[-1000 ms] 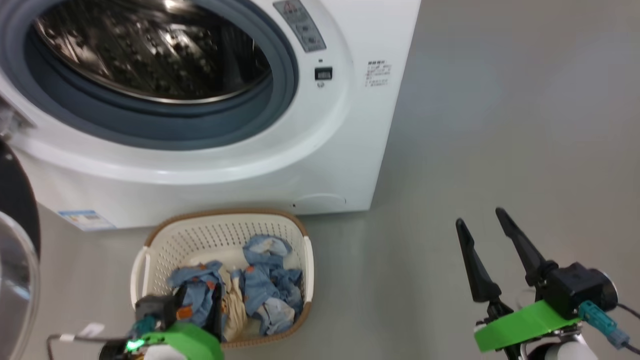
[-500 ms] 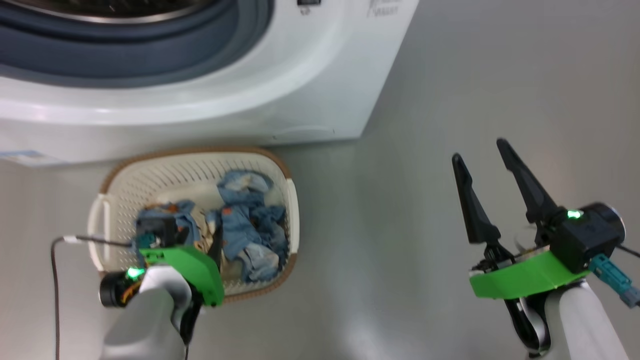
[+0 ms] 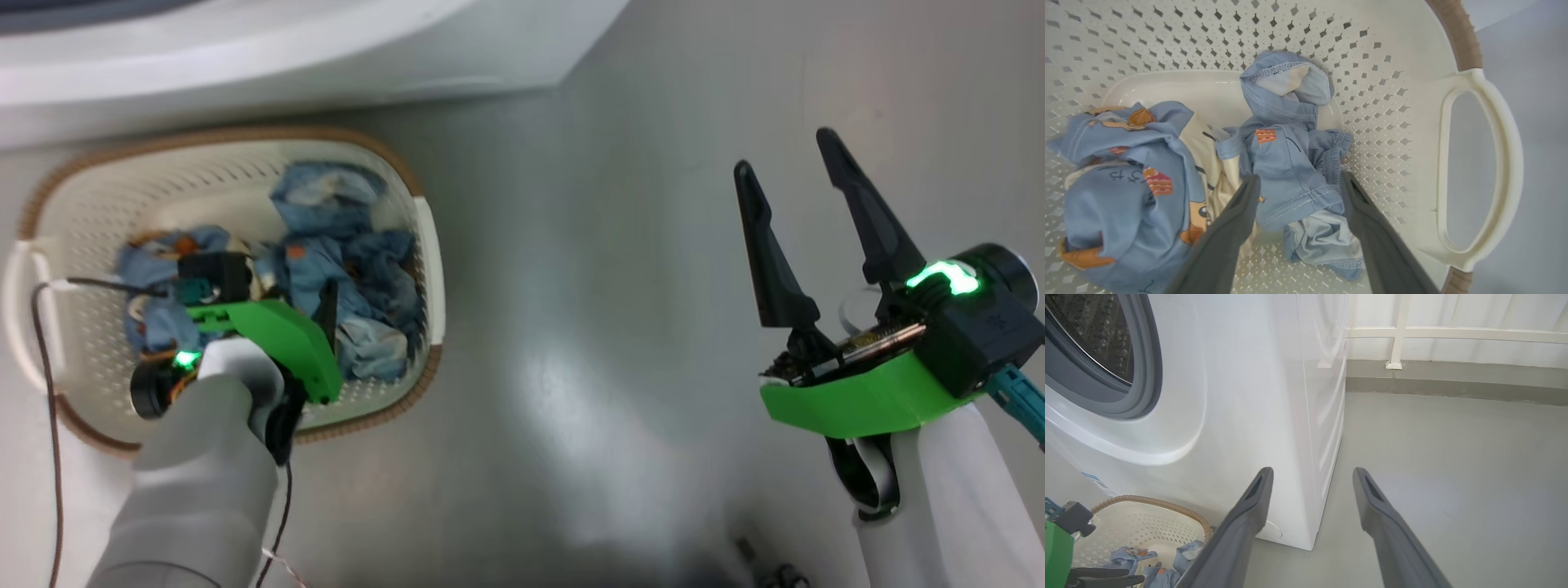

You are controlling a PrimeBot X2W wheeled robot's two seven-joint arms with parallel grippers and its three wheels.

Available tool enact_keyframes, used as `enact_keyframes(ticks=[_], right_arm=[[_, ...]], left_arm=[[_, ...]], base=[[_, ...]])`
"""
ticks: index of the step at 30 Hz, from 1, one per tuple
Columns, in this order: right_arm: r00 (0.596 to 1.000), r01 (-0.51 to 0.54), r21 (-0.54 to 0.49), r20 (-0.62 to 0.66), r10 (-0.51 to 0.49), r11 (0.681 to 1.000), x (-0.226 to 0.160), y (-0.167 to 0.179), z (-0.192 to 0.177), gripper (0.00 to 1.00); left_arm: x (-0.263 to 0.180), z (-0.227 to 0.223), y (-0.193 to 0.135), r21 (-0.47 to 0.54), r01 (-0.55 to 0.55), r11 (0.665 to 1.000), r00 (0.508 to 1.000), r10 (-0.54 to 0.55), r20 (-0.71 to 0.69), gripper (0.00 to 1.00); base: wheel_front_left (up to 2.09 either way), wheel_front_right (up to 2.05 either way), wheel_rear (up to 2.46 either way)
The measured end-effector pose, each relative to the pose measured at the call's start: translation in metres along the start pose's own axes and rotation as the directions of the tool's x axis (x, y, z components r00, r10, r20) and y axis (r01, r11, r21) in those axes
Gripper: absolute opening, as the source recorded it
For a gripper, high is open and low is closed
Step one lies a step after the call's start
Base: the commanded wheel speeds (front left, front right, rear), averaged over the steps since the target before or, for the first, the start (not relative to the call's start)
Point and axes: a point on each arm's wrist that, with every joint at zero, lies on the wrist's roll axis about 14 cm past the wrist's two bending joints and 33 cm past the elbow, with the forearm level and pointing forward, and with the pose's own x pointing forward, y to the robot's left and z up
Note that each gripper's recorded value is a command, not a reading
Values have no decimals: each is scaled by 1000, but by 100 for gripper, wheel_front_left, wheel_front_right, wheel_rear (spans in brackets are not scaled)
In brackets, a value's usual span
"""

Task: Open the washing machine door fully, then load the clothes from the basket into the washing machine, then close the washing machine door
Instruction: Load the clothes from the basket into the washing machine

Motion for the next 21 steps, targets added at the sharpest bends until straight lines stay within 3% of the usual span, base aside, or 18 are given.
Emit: enact_keyframes(ticks=[10, 18, 19, 21], right_arm=[[997, 2, 2, -76, -2, 1000, 7, -8, -50, 100], [993, 14, 7, -116, -13, 1000, 2, -12, -70, 100], [993, 15, 6, -120, -14, 1000, 2, -13, -71, 100], [992, 17, 5, -128, -17, 1000, 1, -14, -75, 100]], left_arm=[[48, -40, 20, -49, -14, 999, 991, 7, -137, 100], [68, -55, 25, -47, -40, 998, 983, 31, -180, 100], [70, -57, 24, -47, -42, 998, 982, 32, -184, 94], [73, -62, 24, -46, -44, 998, 978, 34, -206, 48]], base=[[0, 0, 0], [0, 0, 0], [0, 0, 0], [0, 0, 0]])
